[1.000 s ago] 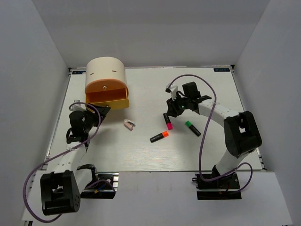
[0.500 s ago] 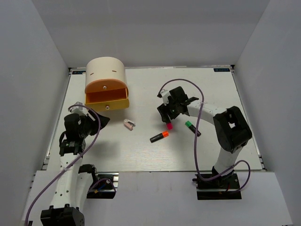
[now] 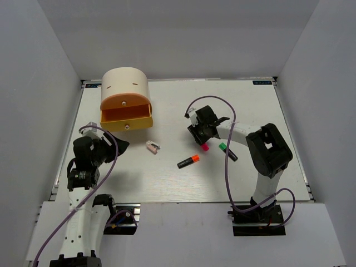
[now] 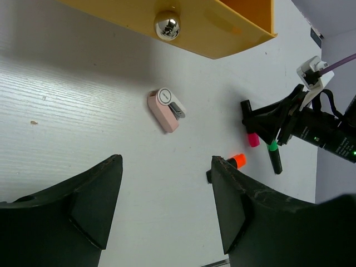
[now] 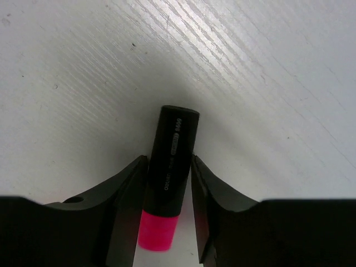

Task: Sort the stationery into containers
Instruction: Pick up the pen from the center of the board, then place the pen in the drawer.

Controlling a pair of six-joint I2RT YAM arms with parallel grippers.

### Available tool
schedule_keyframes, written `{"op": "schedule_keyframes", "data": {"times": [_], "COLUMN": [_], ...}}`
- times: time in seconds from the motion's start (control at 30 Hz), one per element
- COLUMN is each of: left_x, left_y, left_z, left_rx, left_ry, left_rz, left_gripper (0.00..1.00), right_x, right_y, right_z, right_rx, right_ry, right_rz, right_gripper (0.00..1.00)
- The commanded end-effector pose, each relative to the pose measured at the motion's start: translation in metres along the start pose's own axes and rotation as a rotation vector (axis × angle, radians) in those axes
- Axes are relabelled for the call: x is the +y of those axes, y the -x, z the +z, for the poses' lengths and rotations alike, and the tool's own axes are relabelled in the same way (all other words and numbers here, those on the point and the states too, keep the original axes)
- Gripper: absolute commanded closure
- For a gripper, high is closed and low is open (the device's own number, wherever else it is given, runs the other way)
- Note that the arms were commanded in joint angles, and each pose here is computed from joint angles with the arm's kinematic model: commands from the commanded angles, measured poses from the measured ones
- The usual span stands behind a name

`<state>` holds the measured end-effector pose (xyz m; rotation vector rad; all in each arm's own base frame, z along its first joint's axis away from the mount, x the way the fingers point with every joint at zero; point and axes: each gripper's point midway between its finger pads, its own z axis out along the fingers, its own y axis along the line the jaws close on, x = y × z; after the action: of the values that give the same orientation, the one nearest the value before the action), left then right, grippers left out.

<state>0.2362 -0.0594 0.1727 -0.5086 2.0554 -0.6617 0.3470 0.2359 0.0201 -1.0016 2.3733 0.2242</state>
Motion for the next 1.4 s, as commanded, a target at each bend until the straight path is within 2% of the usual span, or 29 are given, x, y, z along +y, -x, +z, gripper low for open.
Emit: {"op": "schedule_keyframes", "data": {"times": [0.0,0.07,0.23,0.3,0.5,0.63,0.73,0.77,0.9,1.1,1.2,1.37], "left_x": [-0.007,-0.008,-0.012,-0.013,-0.015,-0.016,-0.018,-0.017,-0.017,-0.020,-0.018,-0.020], "left_y": [0.004,0.003,0.003,0.002,-0.002,-0.003,-0.002,-0.003,-0.006,-0.005,-0.007,-0.009], "left_z": [-0.007,-0.007,-0.011,-0.013,-0.018,-0.019,-0.022,-0.022,-0.022,-0.025,-0.025,-0.027], "left_rx": [-0.008,-0.003,-0.002,0.003,-0.004,-0.011,-0.026,-0.019,-0.014,-0.027,-0.020,-0.015], "left_ry": [-0.011,-0.018,-0.029,-0.037,-0.054,-0.059,-0.070,-0.065,-0.073,-0.082,-0.077,-0.085], "left_rz": [0.020,0.011,0.013,0.014,0.010,-0.005,0.002,-0.001,-0.001,-0.003,-0.006,-0.006], "left_gripper": [0.25,0.25,0.25,0.25,0.26,0.26,0.26,0.26,0.26,0.26,0.26,0.26], "right_x": [0.004,0.014,0.042,0.057,0.075,0.086,0.100,0.111,0.129,0.159,0.167,0.187], "right_y": [-0.009,-0.008,0.000,0.020,0.113,0.172,0.204,0.206,0.249,0.285,0.302,0.314], "right_z": [0.005,0.003,-0.019,-0.038,-0.121,-0.159,-0.172,-0.163,-0.180,-0.186,-0.193,-0.179], "right_rx": [0.021,0.016,-0.002,-0.071,-0.449,-0.632,-0.728,-0.724,-0.869,-1.049,-1.098,-1.150], "right_ry": [0.001,0.063,0.258,0.359,0.455,0.472,0.504,0.531,0.515,0.444,0.435,0.446], "right_rz": [-0.007,-0.008,-0.050,-0.109,-0.445,-0.570,-0.650,-0.667,-0.760,-0.901,-0.919,-0.942], "right_gripper": [0.58,0.63,0.82,0.84,0.92,0.93,0.93,0.93,0.95,0.95,0.95,0.95]}}
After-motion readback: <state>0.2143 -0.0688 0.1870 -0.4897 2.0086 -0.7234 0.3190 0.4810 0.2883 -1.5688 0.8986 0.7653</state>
